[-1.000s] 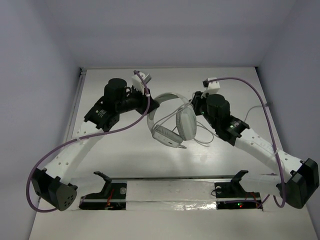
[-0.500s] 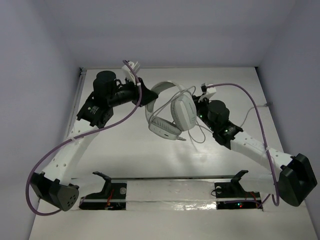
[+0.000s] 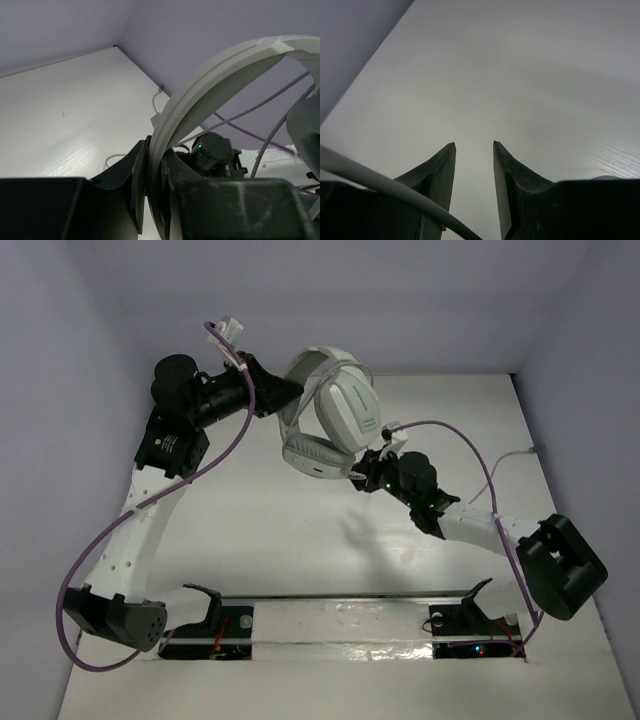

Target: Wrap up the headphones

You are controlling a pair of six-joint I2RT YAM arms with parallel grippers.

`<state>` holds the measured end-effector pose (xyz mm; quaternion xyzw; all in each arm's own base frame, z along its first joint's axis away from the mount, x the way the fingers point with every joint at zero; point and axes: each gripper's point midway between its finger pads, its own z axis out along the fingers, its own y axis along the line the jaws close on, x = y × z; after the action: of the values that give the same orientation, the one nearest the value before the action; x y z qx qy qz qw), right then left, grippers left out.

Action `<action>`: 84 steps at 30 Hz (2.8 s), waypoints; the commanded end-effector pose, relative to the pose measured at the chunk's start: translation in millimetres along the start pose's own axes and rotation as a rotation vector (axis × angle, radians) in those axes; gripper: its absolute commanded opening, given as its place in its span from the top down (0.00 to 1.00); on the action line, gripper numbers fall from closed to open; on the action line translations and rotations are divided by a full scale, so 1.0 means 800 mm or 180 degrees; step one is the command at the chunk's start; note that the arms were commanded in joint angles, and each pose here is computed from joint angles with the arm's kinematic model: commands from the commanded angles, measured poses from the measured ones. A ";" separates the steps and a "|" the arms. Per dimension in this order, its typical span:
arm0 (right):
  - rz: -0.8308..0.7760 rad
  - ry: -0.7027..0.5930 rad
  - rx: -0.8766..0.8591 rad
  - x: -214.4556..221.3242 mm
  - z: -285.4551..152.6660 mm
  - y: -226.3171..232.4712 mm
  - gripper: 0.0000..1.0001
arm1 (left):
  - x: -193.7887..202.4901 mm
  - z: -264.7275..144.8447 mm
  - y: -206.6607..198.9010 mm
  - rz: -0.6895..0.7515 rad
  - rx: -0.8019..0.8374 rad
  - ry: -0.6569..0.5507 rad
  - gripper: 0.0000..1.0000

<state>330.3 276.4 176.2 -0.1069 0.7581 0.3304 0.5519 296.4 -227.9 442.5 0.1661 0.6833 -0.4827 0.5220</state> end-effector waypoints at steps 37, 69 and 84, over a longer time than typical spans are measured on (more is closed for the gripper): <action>0.0074 0.1243 -0.1051 0.154 -0.035 0.205 1.00 | -0.130 -0.035 0.164 -0.0583 -0.1654 -0.2163 1.00; -0.1620 -0.0029 0.1103 -0.235 -0.105 0.116 1.00 | 0.168 0.041 0.224 0.0619 -0.2982 -0.0010 1.00; -0.1528 -0.0454 0.1795 -0.258 -0.067 0.007 1.00 | 0.163 0.012 0.139 0.0625 -0.2301 0.0253 1.00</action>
<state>350.4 213.0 350.4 -0.1472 0.7599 -0.0378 0.6320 336.1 -213.6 218.7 0.0712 0.8463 -0.0929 0.5197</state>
